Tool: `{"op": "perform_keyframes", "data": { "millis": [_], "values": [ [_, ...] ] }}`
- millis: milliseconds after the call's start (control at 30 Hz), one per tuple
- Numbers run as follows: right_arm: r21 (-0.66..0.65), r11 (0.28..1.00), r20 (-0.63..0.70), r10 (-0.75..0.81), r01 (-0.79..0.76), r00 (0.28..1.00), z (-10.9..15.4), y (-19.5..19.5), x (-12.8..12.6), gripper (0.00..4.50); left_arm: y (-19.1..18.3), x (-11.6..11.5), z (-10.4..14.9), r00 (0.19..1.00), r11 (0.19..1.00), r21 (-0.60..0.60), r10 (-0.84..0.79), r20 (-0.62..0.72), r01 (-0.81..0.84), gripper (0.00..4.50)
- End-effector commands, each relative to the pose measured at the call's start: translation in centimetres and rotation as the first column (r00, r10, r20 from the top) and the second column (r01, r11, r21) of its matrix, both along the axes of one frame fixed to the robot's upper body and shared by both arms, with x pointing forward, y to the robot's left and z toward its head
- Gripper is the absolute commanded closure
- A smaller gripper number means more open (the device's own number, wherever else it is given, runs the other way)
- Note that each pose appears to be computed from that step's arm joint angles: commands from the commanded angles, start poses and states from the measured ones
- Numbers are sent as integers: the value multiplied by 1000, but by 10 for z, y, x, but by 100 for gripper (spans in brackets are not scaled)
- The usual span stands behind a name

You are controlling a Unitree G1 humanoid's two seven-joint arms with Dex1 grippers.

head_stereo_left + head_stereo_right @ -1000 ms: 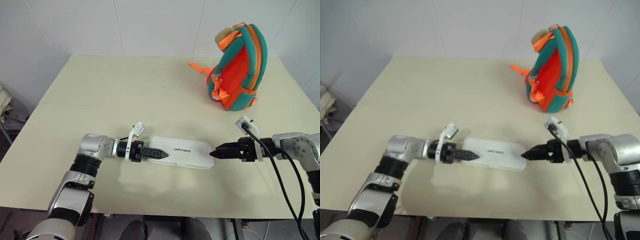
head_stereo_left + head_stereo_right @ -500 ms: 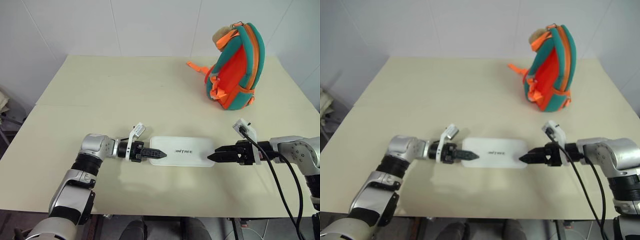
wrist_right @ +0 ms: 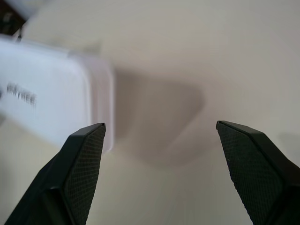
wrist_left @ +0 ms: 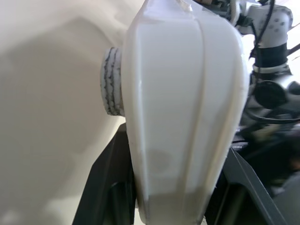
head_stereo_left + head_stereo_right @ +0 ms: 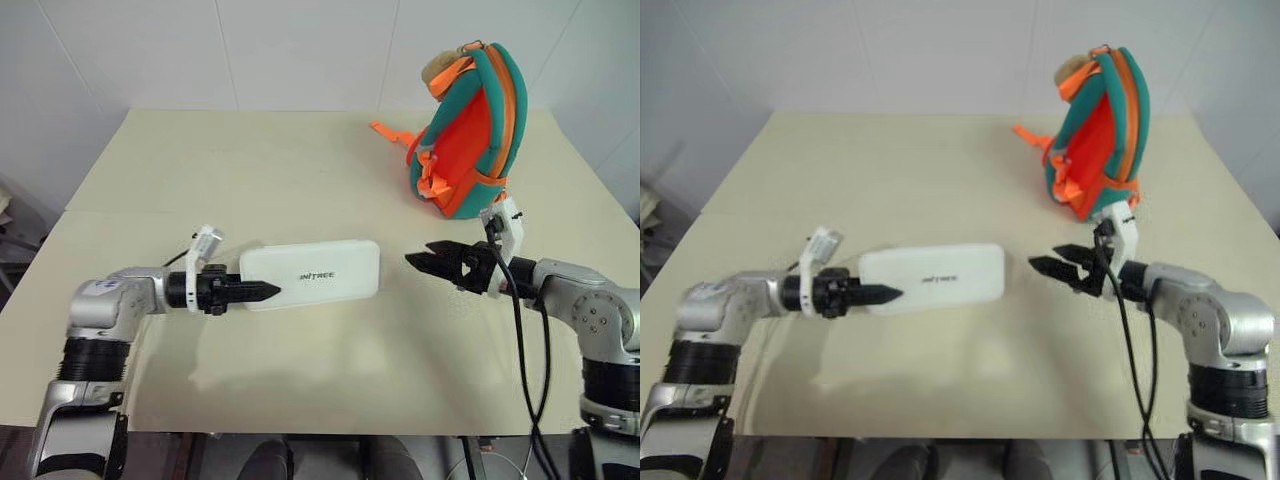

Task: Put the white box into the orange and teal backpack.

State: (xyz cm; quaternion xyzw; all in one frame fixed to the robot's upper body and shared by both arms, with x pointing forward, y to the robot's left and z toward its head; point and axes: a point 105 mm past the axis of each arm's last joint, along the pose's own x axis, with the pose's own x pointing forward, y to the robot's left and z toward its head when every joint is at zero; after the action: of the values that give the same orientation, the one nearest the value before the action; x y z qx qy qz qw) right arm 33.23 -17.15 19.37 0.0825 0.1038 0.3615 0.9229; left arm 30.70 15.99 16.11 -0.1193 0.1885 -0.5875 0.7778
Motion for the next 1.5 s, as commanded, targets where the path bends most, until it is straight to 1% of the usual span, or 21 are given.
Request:
{"op": "perform_keyframes", "data": {
  "millis": [33, 100, 200, 267, 333, 433, 500, 567, 667, 700, 800, 900, 1033, 1167, 1267, 1400, 1500],
  "values": [
    [52, 998, 146, -47, 40, 988, 27, 14, 0, 0, 12, -6, 19, 992, 999, 2, 32, 126, -33, 318],
    [79, 994, 195, -91, 77, 977, 32, 27, 8, 0, 21, -6, 22, 983, 997, 21, 74, 169, -78, 318],
    [103, 978, 266, -205, 183, 942, 37, 36, 32, 0, 31, -6, 24, 969, 990, 38, 125, 213, -136, 318],
    [90, 955, 307, -295, 281, 905, 38, 35, 54, 0, 34, -5, 25, 962, 985, 41, 153, 226, -166, 318],
    [73, 919, 352, -388, 388, 852, 40, 30, 76, 0, 36, -6, 23, 959, 982, 47, 166, 228, -181, 318],
    [78, 875, 385, -469, 479, 795, 46, 27, 101, 0, 34, -11, 18, 961, 982, 61, 162, 226, -180, 318],
    [71, 844, 390, -515, 532, 764, 47, 23, 115, 0, 32, -13, 16, 961, 982, 63, 160, 225, -178, 318],
    [34, 808, 407, -549, 589, 730, 47, 19, 128, 0, 30, -15, 15, 961, 982, 62, 161, 224, -179, 318],
    [25, 780, 432, -573, 626, 697, 56, 14, 137, 0, 28, -18, 13, 960, 981, 60, 167, 223, -185, 318],
    [23, 779, 446, -569, 627, 691, 60, 14, 138, 0, 28, -19, 13, 960, 980, 58, 171, 223, -188, 318],
    [23, 808, 515, -514, 589, 686, 76, 21, 131, 0, 30, -22, 11, 961, 979, 55, 182, 211, -197, 318],
    [18, 824, 552, -481, 566, 682, 81, 18, 116, 0, 32, -26, 6, 965, 978, 63, 186, 183, -201, 318],
    [6, 821, 572, -471, 571, 672, 84, 2, 88, 0, 34, -25, 4, 965, 976, 61, 195, 177, -208, 318],
    [-8, 780, 575, -508, 626, 641, 90, -23, 65, 0, 33, -21, 0, 967, 977, 60, 192, 166, -204, 318],
    [-12, 743, 577, -541, 669, 612, 95, -41, 54, 0, 32, -19, -1, 970, 979, 57, 182, 161, -193, 318],
    [-34, 696, 550, -586, 717, 595, 85, -63, 53, 0, 28, -15, -2, 973, 983, 54, 166, 162, -177, 318],
    [-33, 708, 475, -610, 706, 634, 69, -71, 60, 0, 26, -13, -1, 974, 985, 52, 154, 165, -165, 318]
  ]
}}
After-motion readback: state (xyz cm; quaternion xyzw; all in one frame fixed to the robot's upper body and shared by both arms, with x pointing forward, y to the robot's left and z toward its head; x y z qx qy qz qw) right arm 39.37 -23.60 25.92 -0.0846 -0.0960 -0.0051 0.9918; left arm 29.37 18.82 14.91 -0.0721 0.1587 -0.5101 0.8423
